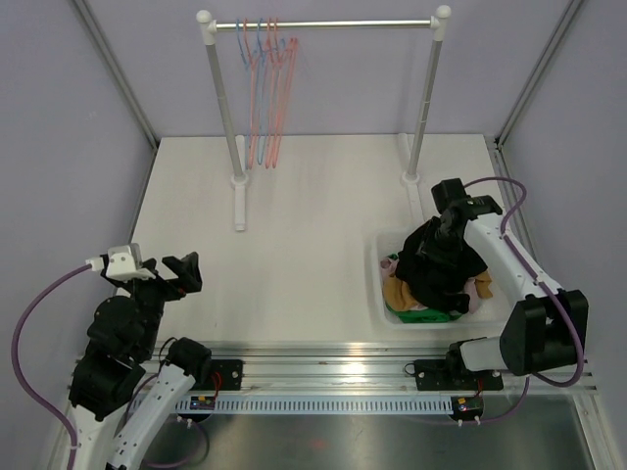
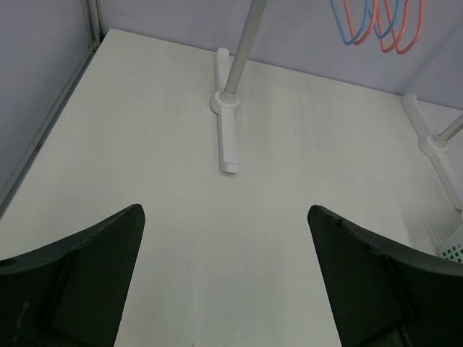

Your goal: Remove the tank top from the hanger

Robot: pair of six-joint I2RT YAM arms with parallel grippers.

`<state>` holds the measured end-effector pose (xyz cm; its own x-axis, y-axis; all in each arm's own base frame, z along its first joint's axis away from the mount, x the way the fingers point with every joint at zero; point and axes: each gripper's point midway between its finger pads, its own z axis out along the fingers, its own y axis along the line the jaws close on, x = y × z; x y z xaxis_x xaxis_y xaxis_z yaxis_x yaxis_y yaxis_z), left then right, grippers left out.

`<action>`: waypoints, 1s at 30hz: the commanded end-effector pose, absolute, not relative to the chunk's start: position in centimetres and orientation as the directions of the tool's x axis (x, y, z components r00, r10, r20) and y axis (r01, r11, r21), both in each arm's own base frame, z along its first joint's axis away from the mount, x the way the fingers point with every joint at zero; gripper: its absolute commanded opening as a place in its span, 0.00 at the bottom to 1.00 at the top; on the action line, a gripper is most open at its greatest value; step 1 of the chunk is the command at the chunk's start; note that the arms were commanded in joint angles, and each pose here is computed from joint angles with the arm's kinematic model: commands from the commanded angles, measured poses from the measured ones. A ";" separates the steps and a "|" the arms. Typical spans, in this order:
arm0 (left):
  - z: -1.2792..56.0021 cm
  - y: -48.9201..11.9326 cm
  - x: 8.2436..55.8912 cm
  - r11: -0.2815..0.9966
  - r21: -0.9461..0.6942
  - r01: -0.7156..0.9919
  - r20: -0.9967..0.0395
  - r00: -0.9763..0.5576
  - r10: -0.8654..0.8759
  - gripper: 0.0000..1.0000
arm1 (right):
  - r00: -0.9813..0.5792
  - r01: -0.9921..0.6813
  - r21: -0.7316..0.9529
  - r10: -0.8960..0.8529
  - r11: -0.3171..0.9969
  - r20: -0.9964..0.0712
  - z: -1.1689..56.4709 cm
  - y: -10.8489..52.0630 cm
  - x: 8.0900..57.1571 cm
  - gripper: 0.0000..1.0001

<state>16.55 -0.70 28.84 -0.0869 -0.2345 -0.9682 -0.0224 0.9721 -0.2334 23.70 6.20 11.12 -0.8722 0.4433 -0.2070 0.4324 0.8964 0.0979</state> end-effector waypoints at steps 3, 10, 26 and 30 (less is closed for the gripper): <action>29.9 -0.4 16.9 0.973 -0.225 -0.042 -0.971 -0.078 -0.228 0.99 | -0.776 0.492 0.086 0.482 0.866 -0.406 17.0 3.9 26.0 0.64; 30.8 0.6 16.6 0.979 -0.172 -0.109 -0.971 -0.150 -0.187 0.99 | -0.685 0.479 0.016 0.385 0.878 -0.619 24.9 0.0 24.8 1.00; 34.0 1.7 14.7 0.983 -0.103 -0.150 -0.950 -0.280 -0.142 0.99 | -0.385 0.090 0.071 0.101 0.993 -0.917 36.4 0.1 18.1 0.99; 34.0 2.2 14.1 0.985 -0.080 -0.150 -0.953 -0.280 -0.120 0.99 | -0.366 0.080 0.095 0.118 0.992 -0.923 36.1 0.0 15.8 1.00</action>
